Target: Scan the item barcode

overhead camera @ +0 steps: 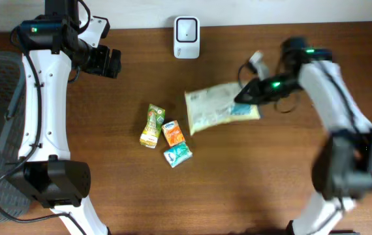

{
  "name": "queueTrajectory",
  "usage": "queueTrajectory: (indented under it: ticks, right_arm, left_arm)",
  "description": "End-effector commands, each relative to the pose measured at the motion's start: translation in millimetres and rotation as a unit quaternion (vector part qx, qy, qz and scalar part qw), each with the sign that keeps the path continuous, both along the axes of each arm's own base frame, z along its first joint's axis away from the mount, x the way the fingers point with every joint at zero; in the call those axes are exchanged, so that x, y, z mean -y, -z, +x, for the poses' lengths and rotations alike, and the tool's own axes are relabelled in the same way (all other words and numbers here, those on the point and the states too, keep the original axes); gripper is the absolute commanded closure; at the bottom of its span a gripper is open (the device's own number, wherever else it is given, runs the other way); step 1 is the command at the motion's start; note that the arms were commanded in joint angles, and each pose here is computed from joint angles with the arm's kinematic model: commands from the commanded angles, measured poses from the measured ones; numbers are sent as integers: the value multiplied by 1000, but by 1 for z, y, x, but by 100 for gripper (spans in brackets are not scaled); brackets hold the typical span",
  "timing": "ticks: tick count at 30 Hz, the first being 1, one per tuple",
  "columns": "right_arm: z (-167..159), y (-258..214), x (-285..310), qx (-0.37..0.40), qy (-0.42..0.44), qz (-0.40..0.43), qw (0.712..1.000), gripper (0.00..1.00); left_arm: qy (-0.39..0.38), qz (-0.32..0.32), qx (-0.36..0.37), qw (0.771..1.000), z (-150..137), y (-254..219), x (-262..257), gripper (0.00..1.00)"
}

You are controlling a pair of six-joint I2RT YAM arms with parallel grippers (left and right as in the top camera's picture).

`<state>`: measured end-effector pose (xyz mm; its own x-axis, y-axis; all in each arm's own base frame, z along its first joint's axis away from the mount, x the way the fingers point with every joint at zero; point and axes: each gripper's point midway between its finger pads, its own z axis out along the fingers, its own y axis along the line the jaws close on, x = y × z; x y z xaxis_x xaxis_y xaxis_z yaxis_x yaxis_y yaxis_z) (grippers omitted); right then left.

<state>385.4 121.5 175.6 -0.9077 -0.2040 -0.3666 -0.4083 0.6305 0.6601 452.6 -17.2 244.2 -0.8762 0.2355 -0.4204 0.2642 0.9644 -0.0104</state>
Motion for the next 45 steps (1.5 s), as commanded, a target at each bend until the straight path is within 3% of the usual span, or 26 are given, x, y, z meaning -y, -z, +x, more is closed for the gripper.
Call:
queueTrajectory:
  ticks: [1, 3, 4, 6, 8, 11, 18, 21, 22, 24, 25, 26, 27, 29, 31, 32, 34, 35, 39, 45]
  right_arm:
    - [-29, -107, -6, 176, -49, 56, 982, 96]
    - [-64, -149, -20, 273, -122, 110, 948, 96]
    - [-66, -151, -21, 279, -129, 113, 945, 96]
    - [-64, -150, -21, 276, -126, 121, 945, 96]
    - [-64, -169, -15, 282, -108, 180, 936, 96]
    - [-52, -175, 22, 186, 5, 215, 959, 96]
    - [-47, -138, 23, 132, 27, 113, 984, 96]
    - [-21, -114, 29, 89, 113, -12, 990, 96]
    - [8, -119, 38, 130, 178, -125, 967, 96]
    - [48, -128, 45, 202, 228, -249, 919, 96]
    - [80, -130, 40, 271, 229, -321, 878, 96]
    - [106, -126, 24, 336, 185, -378, 843, 96]
    - [133, -120, 6, 400, 125, -452, 788, 96]
    - [170, -117, -17, 469, 87, -526, 704, 96]
    - [198, -107, -36, 512, 44, -580, 632, 96]
    - [216, -100, -40, 527, 37, -620, 580, 96]
    - [234, -85, -52, 547, -18, -658, 518, 96]
    - [239, -82, -57, 555, -29, -667, 497, 96]
    - [238, -86, -91, 596, -72, -648, 469, 96]
    - [229, -82, -122, 617, -93, -626, 468, 96]
  left_arm:
    - [7, -1, 11, 1000, 1, -7, -1, 1]
    - [7, -1, 11, 1000, 1, -7, -1, 1]
    - [7, -1, 11, 1000, 1, -7, -1, 1]
    - [7, -1, 11, 1000, 1, -7, -1, 1]
    - [7, -1, 11, 1000, 1, -7, -1, 1]
    - [7, -1, 11, 1000, 1, -7, -1, 1]
    - [7, -1, 11, 1000, 1, -7, -1, 1]
    - [7, -1, 11, 1000, 1, -7, -1, 1]
    - [7, -1, 11, 1000, 1, -7, -1, 1]
    - [7, -1, 11, 1000, 1, -7, -1, 1]
    - [7, -1, 11, 1000, 1, -7, -1, 1]
    - [7, -1, 11, 1000, 1, -7, -1, 1]
    - [7, -1, 11, 1000, 1, -7, -1, 1]
    - [7, -1, 11, 1000, 1, -7, -1, 1]
    - [7, -1, 11, 1000, 1, -7, -1, 1]
    - [7, -1, 11, 1000, 1, -7, -1, 1]
    - [7, -1, 11, 1000, 1, -7, -1, 1]
    - [7, -1, 11, 1000, 1, -7, -1, 1]
    - [7, -1, 11, 1000, 1, -7, -1, 1]
    - [7, -1, 11, 1000, 1, -7, -1, 1]
